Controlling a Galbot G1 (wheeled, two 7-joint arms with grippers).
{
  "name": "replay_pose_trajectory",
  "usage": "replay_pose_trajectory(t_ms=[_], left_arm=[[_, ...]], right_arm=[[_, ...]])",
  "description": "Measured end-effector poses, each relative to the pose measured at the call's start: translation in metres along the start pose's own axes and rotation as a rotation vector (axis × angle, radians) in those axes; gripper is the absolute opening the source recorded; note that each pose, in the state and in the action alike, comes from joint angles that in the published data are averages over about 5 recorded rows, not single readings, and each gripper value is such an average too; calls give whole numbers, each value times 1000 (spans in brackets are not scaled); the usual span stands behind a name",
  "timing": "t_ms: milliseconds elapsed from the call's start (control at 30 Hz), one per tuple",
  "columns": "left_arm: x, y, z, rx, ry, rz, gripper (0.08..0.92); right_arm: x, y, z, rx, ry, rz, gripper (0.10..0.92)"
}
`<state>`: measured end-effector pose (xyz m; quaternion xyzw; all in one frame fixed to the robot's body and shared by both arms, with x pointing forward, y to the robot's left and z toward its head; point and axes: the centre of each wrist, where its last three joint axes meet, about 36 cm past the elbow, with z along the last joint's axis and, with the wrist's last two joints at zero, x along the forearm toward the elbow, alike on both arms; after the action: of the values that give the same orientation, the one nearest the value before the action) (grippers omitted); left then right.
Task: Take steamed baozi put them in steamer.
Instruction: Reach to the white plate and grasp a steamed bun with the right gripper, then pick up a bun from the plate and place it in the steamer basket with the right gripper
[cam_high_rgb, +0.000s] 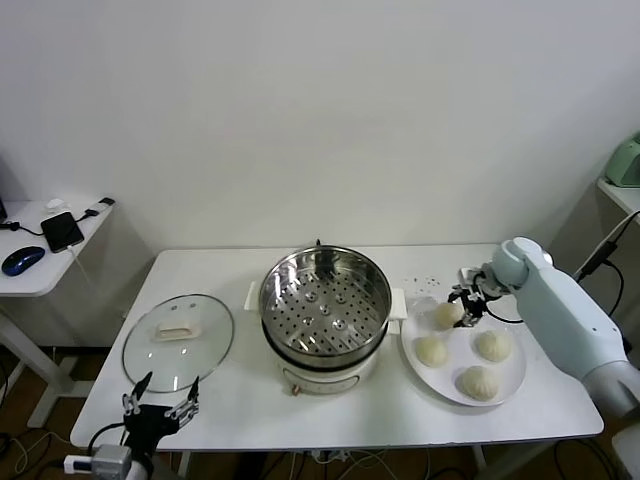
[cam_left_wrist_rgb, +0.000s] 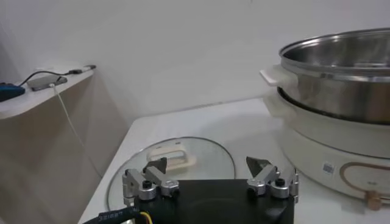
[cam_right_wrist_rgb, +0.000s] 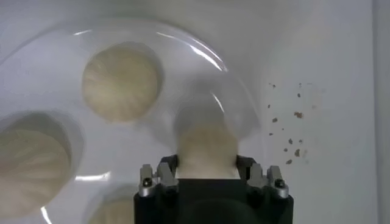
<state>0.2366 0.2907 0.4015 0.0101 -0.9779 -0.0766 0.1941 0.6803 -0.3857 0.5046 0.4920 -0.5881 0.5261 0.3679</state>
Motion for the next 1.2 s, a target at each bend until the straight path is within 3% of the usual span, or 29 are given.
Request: replay_pose_trajectory(t_ms=[400,667,833,1200], left_arm=[[4,-2,-7,-7,-12,-13,823],[7,-3,-14,-1,-35,-30,823],[9,-3,-14,3,-34,-44,823],[10,-3,-16,23,-33,-67,823]], right_arm=[[107,-89,-92,153,-173,20,632],[134,-136,-189,459,-294,-38,632],[131,-144,-247,698,-287,-73,632],[98,-130,-338,1138,-159,-145,636]])
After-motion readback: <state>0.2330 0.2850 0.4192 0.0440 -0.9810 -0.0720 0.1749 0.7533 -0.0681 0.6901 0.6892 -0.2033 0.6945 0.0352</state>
